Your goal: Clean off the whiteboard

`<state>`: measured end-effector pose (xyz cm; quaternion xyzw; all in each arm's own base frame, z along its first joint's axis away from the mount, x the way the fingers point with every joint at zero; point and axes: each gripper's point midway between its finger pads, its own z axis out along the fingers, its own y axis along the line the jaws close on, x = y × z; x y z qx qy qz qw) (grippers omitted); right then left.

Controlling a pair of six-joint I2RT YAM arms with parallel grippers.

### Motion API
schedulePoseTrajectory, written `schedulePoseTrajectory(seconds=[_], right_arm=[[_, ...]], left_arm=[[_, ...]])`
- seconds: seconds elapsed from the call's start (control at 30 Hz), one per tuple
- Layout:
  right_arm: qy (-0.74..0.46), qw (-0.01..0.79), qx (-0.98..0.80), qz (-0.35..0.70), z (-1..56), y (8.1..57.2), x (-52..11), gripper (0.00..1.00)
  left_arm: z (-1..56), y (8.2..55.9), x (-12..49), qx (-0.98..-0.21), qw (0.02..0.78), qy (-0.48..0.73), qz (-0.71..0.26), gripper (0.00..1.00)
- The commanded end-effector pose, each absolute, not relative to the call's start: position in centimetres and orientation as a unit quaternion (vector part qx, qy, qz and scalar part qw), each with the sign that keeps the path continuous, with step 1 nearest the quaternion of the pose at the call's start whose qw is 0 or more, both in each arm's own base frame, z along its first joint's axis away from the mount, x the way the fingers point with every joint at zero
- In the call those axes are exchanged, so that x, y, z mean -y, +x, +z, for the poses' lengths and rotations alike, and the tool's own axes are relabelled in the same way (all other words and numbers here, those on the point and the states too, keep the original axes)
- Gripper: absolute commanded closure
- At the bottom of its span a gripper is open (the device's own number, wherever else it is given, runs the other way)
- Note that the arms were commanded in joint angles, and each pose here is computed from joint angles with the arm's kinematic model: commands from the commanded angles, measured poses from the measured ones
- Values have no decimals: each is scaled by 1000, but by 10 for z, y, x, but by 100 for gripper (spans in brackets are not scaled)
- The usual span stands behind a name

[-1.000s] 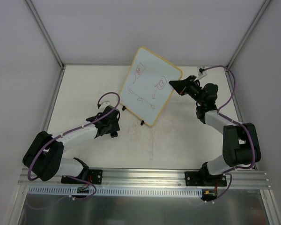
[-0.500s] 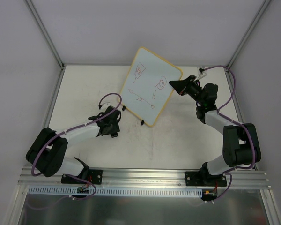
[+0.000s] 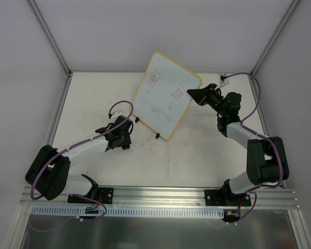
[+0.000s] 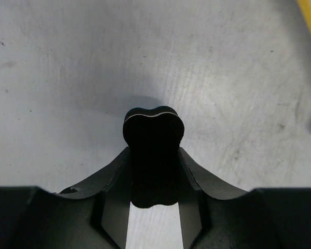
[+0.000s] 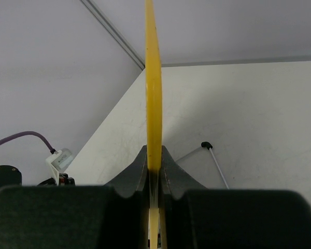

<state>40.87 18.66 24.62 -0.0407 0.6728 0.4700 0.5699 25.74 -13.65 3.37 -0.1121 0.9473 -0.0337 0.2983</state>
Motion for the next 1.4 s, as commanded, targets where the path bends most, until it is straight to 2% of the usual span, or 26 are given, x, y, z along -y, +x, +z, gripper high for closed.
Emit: schedulePoseTrajectory(seconds=[0.0,0.23,0.3,0.37,0.4,0.43,0.73,0.93,1.17,1.37], right_arm=[[-71,612,-647,449,271,408,-183,100],[-73,611,-650,446,266,405,-182,100],[-74,610,-651,447,265,405,-183,100],[-76,610,-650,447,265,404,-183,100],[-77,611,-649,447,266,404,-183,100],[-79,610,-649,448,267,403,-184,100],[-89,612,-650,441,265,398,-185,100],[-96,611,-653,437,264,398,-188,100],[-105,611,-656,430,262,400,-193,100],[-108,612,-656,429,263,399,-192,100]], left_arm=[[86,277,151,-927,358,-87,-73,66],[171,305,167,-886,441,-64,-128,76],[198,317,172,-874,464,-46,-135,87],[209,327,179,-871,470,-32,-139,90],[216,334,178,-868,475,-29,-140,98],[229,344,184,-863,481,-28,-150,100],[276,409,208,-834,500,0,-233,100],[294,441,242,-797,495,53,-343,100],[313,473,254,-756,549,83,-345,100],[324,478,265,-705,592,110,-374,100]])
